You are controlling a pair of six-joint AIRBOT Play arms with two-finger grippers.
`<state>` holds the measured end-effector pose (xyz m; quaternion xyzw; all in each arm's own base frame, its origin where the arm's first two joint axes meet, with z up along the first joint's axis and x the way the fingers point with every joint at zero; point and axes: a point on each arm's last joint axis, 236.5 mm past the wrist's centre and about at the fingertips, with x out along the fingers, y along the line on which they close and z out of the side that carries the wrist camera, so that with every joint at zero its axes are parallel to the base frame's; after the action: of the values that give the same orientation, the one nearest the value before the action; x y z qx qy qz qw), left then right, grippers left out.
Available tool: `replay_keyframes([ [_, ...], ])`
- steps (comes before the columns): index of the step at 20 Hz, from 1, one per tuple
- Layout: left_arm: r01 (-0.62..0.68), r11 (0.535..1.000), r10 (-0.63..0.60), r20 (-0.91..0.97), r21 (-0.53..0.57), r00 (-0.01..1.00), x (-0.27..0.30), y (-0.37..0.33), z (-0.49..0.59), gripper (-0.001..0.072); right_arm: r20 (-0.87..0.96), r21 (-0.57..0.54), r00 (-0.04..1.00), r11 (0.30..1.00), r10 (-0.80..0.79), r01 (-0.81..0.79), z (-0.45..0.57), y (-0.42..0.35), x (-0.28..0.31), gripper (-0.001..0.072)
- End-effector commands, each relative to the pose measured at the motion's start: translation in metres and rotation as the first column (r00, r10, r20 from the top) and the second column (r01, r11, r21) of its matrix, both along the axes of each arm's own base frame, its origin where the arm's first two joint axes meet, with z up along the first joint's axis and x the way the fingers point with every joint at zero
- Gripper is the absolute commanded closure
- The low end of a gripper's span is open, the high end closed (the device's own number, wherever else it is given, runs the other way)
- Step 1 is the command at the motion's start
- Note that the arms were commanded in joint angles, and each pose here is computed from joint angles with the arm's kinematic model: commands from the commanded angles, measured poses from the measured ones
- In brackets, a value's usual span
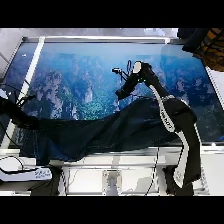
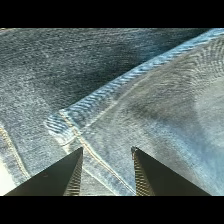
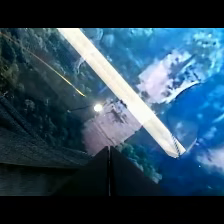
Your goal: Fold the clothes and pants, and hang the long-sleeved shirts on hangers.
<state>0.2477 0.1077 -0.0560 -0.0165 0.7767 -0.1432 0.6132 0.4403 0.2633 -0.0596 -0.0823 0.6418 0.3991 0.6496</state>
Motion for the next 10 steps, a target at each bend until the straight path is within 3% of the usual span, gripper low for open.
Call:
replay_keyframes([
  [1, -0.007, 0.999, 0.005, 0.035, 0.036, 0.999, 0.007, 0.008, -0.009, 0.0342, -0.001, -0.032, 1.000, 0.999, -0.015, 0.015, -0.003, -0.009, 0.002, 0.0697],
  [10, 0.048, 0.994, -0.046, 0.027, -0.097, 0.999, 0.014, -0.013, -0.046, 0.0348, 0.012, -0.125, 0.999, 0.991, -0.041, 0.042, -0.004, -0.030, 0.004, 0.0697],
])
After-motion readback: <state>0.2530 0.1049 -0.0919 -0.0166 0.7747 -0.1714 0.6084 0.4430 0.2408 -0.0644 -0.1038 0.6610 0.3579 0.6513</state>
